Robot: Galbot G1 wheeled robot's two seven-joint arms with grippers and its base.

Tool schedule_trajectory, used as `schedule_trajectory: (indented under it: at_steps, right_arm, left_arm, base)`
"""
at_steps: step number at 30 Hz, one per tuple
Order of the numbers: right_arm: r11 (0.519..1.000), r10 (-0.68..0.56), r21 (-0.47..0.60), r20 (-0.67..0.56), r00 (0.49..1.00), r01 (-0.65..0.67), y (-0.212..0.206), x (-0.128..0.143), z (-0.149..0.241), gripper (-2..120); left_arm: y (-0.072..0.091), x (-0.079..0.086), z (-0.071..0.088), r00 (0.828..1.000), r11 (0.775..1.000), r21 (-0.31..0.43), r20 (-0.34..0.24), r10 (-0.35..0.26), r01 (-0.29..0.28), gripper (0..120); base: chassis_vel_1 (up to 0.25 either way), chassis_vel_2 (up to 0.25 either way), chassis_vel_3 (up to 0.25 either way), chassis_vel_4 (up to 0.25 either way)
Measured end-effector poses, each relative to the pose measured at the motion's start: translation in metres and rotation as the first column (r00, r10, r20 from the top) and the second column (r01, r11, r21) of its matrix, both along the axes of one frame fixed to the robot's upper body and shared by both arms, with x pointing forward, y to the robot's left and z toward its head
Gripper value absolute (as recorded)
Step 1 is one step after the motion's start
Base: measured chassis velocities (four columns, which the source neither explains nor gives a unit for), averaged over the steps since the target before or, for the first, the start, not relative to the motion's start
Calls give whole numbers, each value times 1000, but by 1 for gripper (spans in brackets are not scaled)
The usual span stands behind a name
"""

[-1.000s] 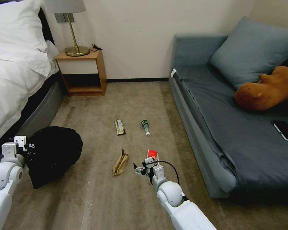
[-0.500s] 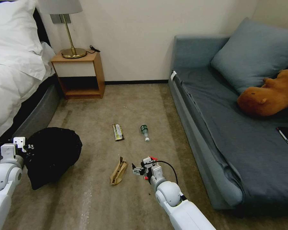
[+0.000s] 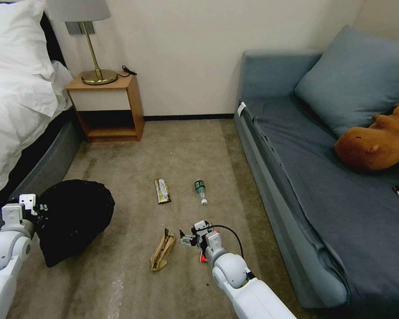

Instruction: Pick up the trash bin, then pick up the garbage on the floor and place it into the trash bin.

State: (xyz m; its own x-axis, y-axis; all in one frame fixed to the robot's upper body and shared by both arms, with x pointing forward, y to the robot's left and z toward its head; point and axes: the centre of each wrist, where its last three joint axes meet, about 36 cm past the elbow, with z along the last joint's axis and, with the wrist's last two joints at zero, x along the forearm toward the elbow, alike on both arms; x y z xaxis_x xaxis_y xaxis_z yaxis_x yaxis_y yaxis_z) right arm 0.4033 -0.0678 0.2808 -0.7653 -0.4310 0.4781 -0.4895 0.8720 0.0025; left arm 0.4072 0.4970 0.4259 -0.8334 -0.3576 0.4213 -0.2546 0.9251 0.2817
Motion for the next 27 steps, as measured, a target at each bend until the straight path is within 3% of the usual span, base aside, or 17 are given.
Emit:
schedule_trajectory:
  at_steps: [11, 27]
  right_arm:
    - [990, 138, -33, -17, 990, -138, 25, -1, -2, 100]
    - [942, 331, -11, -118, 936, -334, 100, -8, -10, 100]
  left_arm:
    - [-10, 0, 21, 999, 999, 17, 37, -28, 28, 4]
    - [-2, 5, 47, 995, 999, 49, 95, -4, -1, 4]
  base:
    - [-15, 14, 15, -24]
    - [0, 0, 0, 0]
